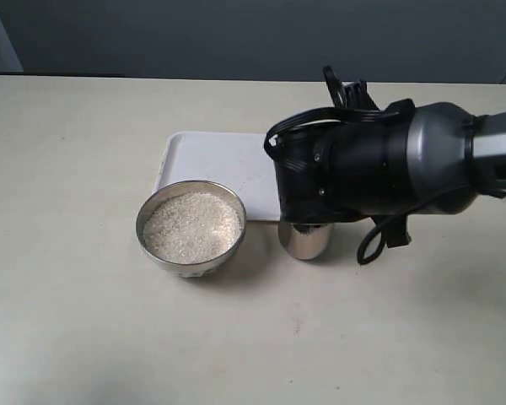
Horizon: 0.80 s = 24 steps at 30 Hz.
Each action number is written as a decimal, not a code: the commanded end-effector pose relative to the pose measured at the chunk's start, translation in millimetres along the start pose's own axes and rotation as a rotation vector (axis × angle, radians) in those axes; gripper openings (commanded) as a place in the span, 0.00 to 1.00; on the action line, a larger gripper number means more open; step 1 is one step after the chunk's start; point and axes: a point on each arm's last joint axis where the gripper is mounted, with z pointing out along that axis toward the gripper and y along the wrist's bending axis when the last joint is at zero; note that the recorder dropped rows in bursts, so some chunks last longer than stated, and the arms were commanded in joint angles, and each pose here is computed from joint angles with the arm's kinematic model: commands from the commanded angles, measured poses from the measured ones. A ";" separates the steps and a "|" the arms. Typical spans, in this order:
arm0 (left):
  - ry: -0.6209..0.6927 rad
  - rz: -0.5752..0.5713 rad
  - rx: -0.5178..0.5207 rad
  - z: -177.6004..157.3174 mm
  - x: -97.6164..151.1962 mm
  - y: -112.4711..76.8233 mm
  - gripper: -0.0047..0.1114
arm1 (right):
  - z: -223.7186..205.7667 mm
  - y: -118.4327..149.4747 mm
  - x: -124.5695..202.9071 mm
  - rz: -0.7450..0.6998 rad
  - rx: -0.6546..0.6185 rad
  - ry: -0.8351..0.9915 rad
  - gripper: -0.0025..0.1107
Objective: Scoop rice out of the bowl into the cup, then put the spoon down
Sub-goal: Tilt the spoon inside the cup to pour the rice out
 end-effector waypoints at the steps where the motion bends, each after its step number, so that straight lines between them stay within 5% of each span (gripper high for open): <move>1: 0.001 -0.002 0.008 0.4 1.2 -0.5 0.04 | 2.2 8.3 3.4 -0.023 -0.006 0.013 0.01; 18: 0.001 -0.002 0.008 0.4 1.2 -0.5 0.04 | 5.7 11.8 7.4 -0.039 0.053 0.037 0.01; 24: 0.001 -0.002 0.008 0.4 1.2 -0.5 0.04 | 2.8 14.6 10.4 0.092 0.001 0.022 0.01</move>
